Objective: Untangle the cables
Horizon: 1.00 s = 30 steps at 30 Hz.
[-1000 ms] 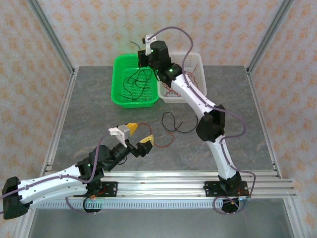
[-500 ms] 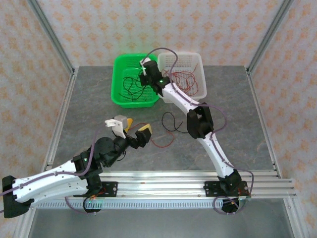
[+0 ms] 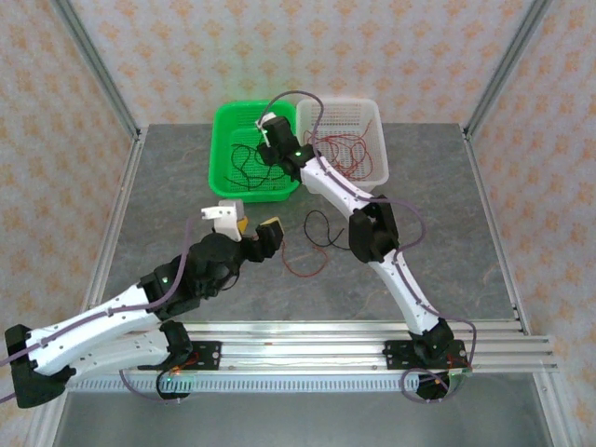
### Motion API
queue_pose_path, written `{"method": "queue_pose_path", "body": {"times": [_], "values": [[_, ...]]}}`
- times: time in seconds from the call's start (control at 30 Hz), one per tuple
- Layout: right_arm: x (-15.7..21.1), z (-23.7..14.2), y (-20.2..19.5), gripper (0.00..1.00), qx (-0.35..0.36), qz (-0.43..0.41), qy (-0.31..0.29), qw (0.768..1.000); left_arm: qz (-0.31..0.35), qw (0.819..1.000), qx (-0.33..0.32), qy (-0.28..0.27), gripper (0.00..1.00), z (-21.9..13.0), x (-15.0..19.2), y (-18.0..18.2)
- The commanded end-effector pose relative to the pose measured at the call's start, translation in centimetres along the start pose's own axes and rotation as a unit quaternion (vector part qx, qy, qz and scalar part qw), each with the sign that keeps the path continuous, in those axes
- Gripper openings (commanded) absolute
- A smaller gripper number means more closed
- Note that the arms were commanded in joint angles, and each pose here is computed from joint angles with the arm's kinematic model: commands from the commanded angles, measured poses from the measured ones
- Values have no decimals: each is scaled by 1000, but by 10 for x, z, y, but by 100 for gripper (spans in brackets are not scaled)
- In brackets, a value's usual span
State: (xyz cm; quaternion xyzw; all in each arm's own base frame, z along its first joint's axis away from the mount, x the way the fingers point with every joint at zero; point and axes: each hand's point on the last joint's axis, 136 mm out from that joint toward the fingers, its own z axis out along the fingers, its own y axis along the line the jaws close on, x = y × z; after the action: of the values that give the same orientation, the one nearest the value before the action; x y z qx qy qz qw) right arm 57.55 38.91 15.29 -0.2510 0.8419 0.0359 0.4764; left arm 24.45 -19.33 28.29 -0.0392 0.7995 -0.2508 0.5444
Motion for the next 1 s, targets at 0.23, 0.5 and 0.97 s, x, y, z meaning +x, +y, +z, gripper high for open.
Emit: {"method": "queue_pose_path", "body": {"times": [0.23,0.5,0.97], "values": [[-62,-92,-29,64,9,64,-30,997,-39,992,-107,53,72,4,12,33],[-63,-174,-41,67,-18,164,-22,986,-42,978,-139,149,66,13,51,47],[30,-277,-58,70,-28,239,-16,970,86,911,-230,331,60,79,137,56]]}}
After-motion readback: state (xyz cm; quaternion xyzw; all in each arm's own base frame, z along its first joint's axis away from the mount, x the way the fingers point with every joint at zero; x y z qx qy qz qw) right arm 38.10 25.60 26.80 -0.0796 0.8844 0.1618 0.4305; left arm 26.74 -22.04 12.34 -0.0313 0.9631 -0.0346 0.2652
